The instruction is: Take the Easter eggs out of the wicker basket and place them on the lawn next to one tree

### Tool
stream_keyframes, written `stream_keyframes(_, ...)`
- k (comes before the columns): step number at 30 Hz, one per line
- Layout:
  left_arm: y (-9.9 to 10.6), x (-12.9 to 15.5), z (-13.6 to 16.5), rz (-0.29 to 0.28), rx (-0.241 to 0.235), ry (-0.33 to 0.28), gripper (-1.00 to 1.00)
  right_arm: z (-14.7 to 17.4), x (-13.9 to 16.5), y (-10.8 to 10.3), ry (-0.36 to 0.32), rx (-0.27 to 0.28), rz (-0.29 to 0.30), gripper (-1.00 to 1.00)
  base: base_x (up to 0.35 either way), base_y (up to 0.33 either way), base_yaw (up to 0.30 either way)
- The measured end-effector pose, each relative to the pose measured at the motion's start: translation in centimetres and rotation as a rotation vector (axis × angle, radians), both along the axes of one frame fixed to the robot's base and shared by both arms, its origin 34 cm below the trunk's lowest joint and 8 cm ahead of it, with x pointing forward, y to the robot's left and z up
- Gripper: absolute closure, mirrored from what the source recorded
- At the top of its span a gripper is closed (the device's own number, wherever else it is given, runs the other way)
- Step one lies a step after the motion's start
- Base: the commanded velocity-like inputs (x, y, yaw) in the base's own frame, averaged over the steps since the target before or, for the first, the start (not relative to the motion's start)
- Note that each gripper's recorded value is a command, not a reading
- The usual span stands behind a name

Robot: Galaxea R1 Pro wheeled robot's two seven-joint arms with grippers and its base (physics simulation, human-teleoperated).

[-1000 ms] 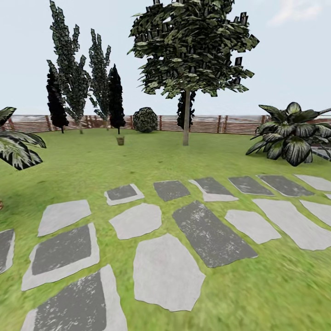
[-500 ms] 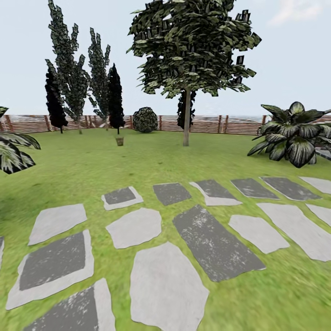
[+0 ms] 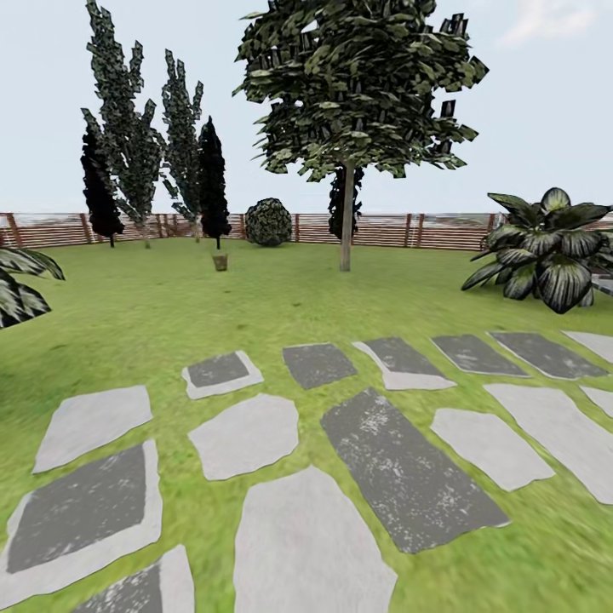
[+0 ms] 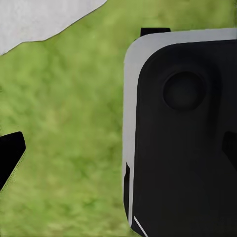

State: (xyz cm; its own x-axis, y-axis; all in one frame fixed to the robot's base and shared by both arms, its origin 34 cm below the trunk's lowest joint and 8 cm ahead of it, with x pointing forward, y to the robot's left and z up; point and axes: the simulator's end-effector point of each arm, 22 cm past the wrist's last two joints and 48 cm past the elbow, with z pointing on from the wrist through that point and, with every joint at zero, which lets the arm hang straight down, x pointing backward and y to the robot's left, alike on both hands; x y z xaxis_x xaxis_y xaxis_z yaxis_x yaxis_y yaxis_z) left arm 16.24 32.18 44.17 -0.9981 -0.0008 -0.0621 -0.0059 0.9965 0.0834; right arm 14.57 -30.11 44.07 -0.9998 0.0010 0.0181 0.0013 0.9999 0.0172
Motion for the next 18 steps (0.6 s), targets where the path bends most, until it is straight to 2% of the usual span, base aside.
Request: stream_keyframes(18,0.00,0.00,0.00,-0.001,0.000,0.000,-1.00,0.00,0.00,0.00,0.000,0.000,0.000,-1.00,0.339,0.000,0.000)
